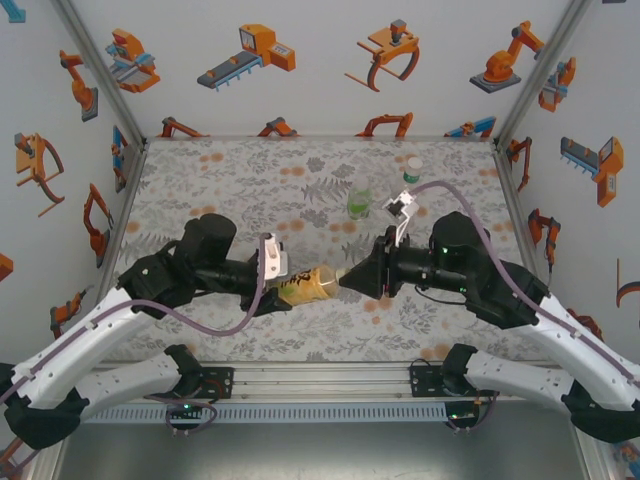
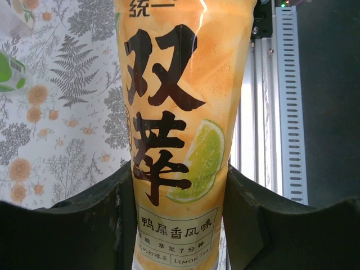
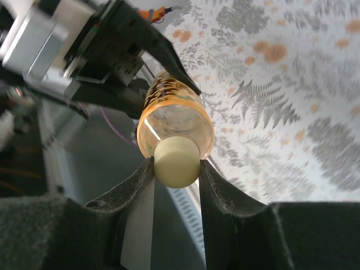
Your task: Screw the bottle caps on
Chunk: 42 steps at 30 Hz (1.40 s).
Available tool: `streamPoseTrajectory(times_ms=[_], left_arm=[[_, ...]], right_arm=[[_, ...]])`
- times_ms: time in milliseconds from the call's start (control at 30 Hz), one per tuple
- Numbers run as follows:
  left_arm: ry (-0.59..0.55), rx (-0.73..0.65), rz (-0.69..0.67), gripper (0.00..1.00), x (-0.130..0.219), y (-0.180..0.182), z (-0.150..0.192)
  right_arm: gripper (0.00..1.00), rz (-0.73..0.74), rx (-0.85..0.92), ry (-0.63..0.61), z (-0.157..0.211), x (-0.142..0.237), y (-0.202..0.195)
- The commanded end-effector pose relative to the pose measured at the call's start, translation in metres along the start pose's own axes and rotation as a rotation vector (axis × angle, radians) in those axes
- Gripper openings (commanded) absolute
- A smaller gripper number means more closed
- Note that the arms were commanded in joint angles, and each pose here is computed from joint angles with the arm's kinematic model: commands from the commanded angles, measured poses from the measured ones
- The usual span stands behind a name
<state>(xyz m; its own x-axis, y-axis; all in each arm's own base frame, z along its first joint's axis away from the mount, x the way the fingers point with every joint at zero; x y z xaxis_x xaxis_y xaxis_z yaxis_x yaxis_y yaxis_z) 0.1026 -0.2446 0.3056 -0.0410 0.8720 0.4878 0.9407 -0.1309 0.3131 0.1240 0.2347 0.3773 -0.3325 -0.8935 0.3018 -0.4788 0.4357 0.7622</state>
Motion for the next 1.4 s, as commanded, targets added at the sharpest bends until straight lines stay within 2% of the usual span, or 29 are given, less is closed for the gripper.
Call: streamPoseTrajectory(times_ms=[0, 167, 300, 400, 500, 633, 700, 867, 1000, 1167, 1367], left_arm=[[-0.050, -0.055, 0.004, 0.00, 0.000, 0.001, -0.012], [-0.052, -0.053, 0.007, 0.00, -0.003, 0.003, -0.011], [-0.052, -0.053, 0.004, 0.00, -0.003, 0.003, -0.010], [-0.056, -0.052, 0.004, 0.00, -0.003, 0.003, -0.011], [-0.060, -0.050, 0.005, 0.00, -0.003, 0.003, -0.012], [-0.061, -0.053, 0.002, 0.00, -0.001, 0.002, -0.012], [-0.058, -0.054, -0.001, 0.00, 0.000, 0.001, -0.010], [-0.059, -0.049, 0.007, 0.00, 0.000, -0.001, -0.010], [-0.077, -0.051, 0.021, 0.00, 0.001, -0.004, -0.013], [-0.096, -0.056, 0.029, 0.00, 0.005, -0.007, -0.016], [-0.110, -0.057, 0.044, 0.00, 0.008, -0.010, -0.019]], right_arm=[[0.00, 0.190, -0.401, -0.104, -0.008, -0.001, -0.032], [0.00, 0.335, -0.718, -0.100, 0.010, -0.001, -0.059], [0.00, 0.278, -0.870, -0.136, 0.014, -0.009, -0.066], [0.00, 0.189, -0.917, -0.134, 0.017, -0.023, -0.066], [0.00, 0.188, -0.873, -0.154, 0.013, -0.023, -0.067], [0.38, 0.180, -0.686, -0.184, -0.003, -0.009, -0.051], [0.47, 0.171, -0.588, -0.195, -0.010, -0.001, -0.043], [0.54, 0.132, -0.332, -0.212, -0.024, 0.015, -0.022], [0.56, 0.061, -0.032, -0.191, -0.028, 0.023, 0.000], [0.60, -0.111, 0.410, -0.077, -0.016, 0.024, 0.036], [0.64, -0.280, 0.769, 0.068, 0.009, 0.024, 0.054]])
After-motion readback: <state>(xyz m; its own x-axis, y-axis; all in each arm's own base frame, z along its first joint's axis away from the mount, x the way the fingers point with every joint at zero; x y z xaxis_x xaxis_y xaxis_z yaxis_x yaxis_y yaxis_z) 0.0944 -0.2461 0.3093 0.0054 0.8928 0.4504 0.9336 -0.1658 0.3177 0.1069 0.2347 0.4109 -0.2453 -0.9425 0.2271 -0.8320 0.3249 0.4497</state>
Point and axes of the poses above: each hand's point on the last joint's axis, 136 mm out from that joint toward the fingers, its own x axis back along the fingers, its own y axis along the line the jaws close on, z = x × y, the point moved 3 cm from there along x, back along the fingers, and after that the axes turned 15 degrees about -x, right-handed, at the moved point
